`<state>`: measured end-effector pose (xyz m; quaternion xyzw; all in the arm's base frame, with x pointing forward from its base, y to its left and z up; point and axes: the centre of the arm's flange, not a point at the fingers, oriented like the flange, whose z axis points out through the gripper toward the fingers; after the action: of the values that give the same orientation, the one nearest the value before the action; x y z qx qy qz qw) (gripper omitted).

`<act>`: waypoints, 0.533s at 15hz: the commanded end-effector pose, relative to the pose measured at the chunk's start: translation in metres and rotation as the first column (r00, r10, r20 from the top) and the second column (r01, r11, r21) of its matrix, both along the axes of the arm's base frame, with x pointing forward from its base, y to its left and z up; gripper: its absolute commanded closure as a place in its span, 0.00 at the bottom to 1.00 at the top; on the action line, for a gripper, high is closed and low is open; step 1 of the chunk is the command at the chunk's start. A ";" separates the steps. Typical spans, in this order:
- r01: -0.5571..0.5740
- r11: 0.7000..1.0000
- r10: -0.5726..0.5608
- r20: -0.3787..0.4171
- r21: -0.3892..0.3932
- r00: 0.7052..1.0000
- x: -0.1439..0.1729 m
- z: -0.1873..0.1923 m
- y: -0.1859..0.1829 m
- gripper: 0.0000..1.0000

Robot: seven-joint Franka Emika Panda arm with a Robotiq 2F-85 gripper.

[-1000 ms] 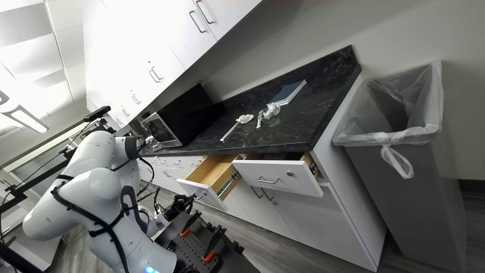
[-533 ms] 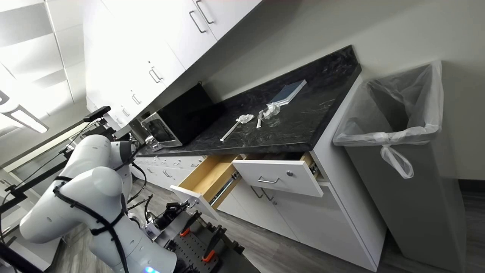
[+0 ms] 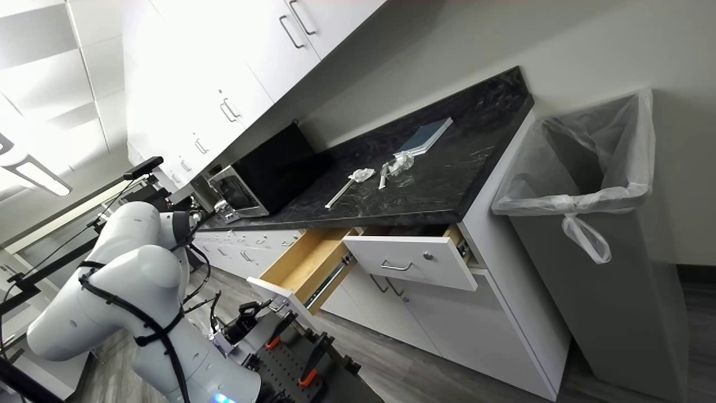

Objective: Open the second drawer from the right fully

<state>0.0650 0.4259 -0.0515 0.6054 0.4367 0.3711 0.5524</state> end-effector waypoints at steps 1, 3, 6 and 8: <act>-0.103 0.992 0.113 -0.131 0.079 0.985 -0.010 0.010 0.058 0.28; -0.168 0.975 0.197 -0.211 0.148 0.957 -0.021 0.026 0.088 0.13; -0.217 0.931 0.299 -0.273 0.293 0.914 -0.025 0.071 0.109 0.00; -0.210 0.909 0.324 -0.293 0.360 0.900 -0.019 0.103 0.117 0.00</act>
<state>0.0322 0.5412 -0.0017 0.6594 0.5338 0.3934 0.3541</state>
